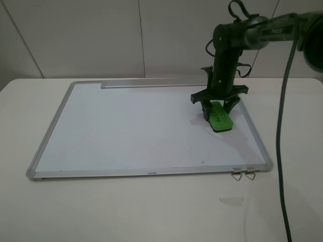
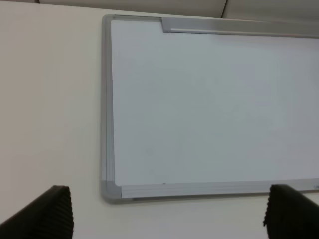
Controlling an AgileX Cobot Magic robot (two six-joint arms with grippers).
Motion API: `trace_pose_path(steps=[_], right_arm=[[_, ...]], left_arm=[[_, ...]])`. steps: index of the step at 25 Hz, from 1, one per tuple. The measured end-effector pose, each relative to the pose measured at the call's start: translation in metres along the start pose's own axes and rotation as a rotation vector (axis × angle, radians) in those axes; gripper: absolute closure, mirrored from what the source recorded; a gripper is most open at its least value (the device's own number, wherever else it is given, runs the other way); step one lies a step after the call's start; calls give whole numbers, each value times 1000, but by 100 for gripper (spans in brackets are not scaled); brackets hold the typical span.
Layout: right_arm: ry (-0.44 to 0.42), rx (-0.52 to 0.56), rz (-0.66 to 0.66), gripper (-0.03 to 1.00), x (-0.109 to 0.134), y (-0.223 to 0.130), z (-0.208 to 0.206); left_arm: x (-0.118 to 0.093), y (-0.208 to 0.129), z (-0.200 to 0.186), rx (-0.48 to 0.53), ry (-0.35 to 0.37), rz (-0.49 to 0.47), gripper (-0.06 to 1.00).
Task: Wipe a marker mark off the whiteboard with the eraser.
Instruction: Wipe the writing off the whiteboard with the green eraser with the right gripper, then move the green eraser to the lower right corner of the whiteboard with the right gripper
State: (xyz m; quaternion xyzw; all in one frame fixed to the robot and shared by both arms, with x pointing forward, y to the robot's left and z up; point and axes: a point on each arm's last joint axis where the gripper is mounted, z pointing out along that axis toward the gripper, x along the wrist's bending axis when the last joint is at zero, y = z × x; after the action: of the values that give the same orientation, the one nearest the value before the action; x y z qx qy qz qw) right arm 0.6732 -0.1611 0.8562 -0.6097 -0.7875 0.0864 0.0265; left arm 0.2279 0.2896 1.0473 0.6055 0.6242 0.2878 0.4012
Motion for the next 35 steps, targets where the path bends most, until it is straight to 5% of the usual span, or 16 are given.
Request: trace_pose_path(steps=[4,11,16,26,35], right_arm=[[-15,0,-74,38,32,-3,-2],[-14,-29,-63,38,31,-6,-14],[-25,-46,-1,38,15,-13,-24],[-18,-63,217,38,-55,-60,-43],[18,-37,261,37,-55,-80,-13]], left_arm=[[0,0,0,0,0,0,16],[0,0,0,0,0,0,16],[0,0,0,0,0,0,16],[0,0,0,0,0,0,16],[0,0,0,0,0,0,16]])
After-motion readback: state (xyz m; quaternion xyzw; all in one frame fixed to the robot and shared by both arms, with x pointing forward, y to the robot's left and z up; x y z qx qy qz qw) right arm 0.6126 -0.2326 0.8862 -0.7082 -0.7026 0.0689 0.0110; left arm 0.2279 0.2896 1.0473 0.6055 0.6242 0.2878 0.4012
